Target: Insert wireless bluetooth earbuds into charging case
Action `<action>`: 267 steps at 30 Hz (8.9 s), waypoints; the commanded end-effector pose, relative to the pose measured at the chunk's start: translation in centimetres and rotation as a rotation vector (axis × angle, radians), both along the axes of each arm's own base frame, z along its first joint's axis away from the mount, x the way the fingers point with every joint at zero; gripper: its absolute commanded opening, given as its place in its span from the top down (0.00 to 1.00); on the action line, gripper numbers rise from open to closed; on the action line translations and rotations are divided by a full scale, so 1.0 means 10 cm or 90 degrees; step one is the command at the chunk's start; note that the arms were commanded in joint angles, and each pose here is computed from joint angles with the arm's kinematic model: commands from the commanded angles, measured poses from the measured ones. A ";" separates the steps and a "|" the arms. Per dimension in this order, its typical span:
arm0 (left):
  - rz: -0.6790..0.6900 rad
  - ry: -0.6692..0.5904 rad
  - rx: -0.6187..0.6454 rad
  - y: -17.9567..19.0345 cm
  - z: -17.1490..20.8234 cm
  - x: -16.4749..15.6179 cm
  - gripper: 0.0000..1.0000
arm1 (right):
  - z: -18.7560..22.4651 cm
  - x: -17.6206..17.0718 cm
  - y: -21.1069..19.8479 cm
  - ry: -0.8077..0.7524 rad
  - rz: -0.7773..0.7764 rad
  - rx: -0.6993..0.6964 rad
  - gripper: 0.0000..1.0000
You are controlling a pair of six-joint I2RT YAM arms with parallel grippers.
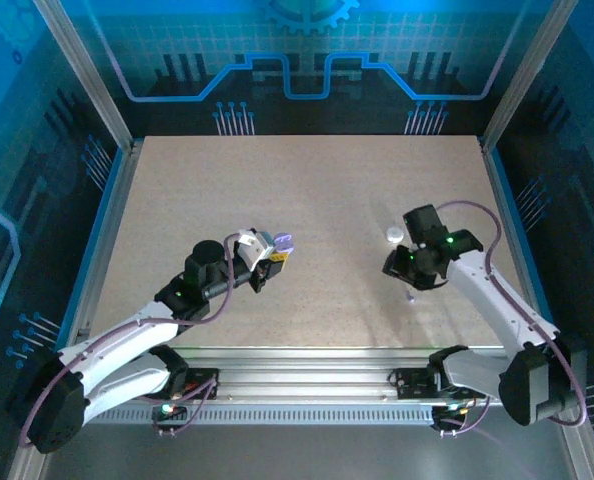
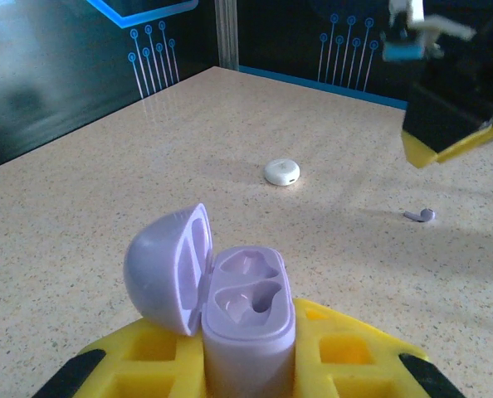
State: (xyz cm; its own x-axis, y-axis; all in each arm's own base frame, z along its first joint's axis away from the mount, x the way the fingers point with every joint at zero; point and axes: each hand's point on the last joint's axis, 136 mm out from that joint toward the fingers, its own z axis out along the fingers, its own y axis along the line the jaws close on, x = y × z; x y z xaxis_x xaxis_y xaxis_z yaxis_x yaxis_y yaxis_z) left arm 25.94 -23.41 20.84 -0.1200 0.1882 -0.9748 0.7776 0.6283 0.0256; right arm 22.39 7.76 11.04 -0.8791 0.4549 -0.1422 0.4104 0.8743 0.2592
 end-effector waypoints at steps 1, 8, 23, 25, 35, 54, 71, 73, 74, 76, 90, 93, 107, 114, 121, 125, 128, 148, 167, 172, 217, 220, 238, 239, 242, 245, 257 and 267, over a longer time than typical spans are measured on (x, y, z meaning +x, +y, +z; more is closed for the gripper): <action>0.006 -0.012 -0.013 -0.02 0.15 0.04 0.82 | -0.21 -0.20 -0.12 0.075 -0.035 0.025 0.52; 0.005 -0.006 -0.010 -0.03 0.13 0.05 0.82 | -0.50 0.06 -0.33 0.092 -0.035 0.027 0.54; 0.004 -0.001 0.000 -0.04 0.09 0.09 0.82 | -0.90 0.32 -0.43 0.130 -0.015 0.009 0.57; 0.005 -0.001 0.003 -0.04 0.08 0.10 0.82 | -0.94 0.32 -0.40 0.132 -0.010 0.017 0.57; 0.004 0.004 0.004 -0.05 0.05 0.10 0.82 | -0.97 0.26 -0.21 0.150 0.044 0.029 0.63; 0.009 0.009 0.002 -0.03 0.03 0.10 0.82 | -0.91 -0.03 -0.03 0.201 0.112 0.014 0.70; 0.034 -0.005 0.016 0.03 0.08 0.15 0.82 | -0.24 -0.02 -0.29 0.123 -0.325 0.105 0.54; 0.041 -0.003 0.013 0.05 0.09 0.16 0.82 | -0.23 -0.02 -0.30 0.114 -0.402 0.133 0.50; 0.043 -0.002 0.013 0.06 0.09 0.16 0.82 | -0.23 0.00 -0.31 0.105 -0.436 0.145 0.49; 0.050 -0.002 0.010 0.08 0.10 0.18 0.82 | -0.24 0.03 -0.32 0.088 -0.509 0.174 0.49; 0.066 0.003 0.000 0.14 0.11 0.22 0.82 | -0.48 -0.24 -0.49 0.201 -0.704 0.104 0.53; 0.067 0.003 0.000 0.15 0.11 0.23 0.82 | -0.54 -0.24 -0.50 0.213 -0.722 0.097 0.53; 0.067 0.015 0.002 0.14 0.06 0.24 0.82 | -0.79 -0.27 -0.51 0.260 -0.771 0.082 0.54; 0.067 0.017 0.004 0.14 0.06 0.25 0.82 | -0.92 -0.27 -0.51 0.278 -0.787 0.083 0.55; 0.067 0.019 0.008 0.15 0.04 0.25 0.82 | -1.02 -0.25 -0.51 0.288 -0.788 0.080 0.59; 0.068 0.020 0.010 0.15 0.03 0.25 0.82 | -1.08 -0.25 -0.52 0.292 -0.789 0.079 0.62; 0.068 0.020 0.011 0.15 0.03 0.25 0.82 | -1.12 -0.24 -0.52 0.295 -0.787 0.080 0.63; 0.067 0.030 0.015 0.15 -0.01 0.26 0.82 | -1.02 -0.18 -0.52 0.279 -0.741 0.077 0.81; -0.019 0.123 -0.042 -0.17 -0.26 0.24 0.82 | -0.48 -0.13 -0.07 0.131 -0.500 0.065 0.81; -0.071 0.140 -0.047 -0.30 -0.31 0.18 0.82 | -0.31 0.03 0.13 0.072 -0.390 0.064 0.81; -0.137 -0.216 0.110 -0.43 0.13 0.02 0.84 | 1.69 0.46 1.78 -0.596 0.357 0.082 0.77; -0.131 -0.214 0.105 -0.43 0.15 0.03 0.83 | 1.67 0.43 1.82 -0.600 0.361 0.075 0.77; -0.104 -0.167 0.085 -0.44 0.15 0.13 0.83 | 1.41 0.50 1.90 -0.586 0.365 0.016 0.75; -0.093 -0.155 0.094 -0.43 0.11 0.16 0.83 | 1.33 0.55 1.81 -0.560 0.342 0.010 0.74; -0.069 -0.135 0.104 -0.40 0.05 0.23 0.83 | 1.05 0.68 1.60 -0.469 0.290 0.028 0.72; -0.064 -0.126 0.104 -0.39 0.04 0.25 0.83 | 0.81 0.70 1.49 -0.399 0.272 0.051 0.70; -0.036 -0.116 0.113 -0.32 0.06 0.30 0.82 | 0.29 0.69 0.88 -0.098 0.301 -0.019 0.64; -0.027 -0.116 0.117 -0.27 0.08 0.31 0.82 | -0.01 0.84 0.39 0.038 0.393 -0.127 0.58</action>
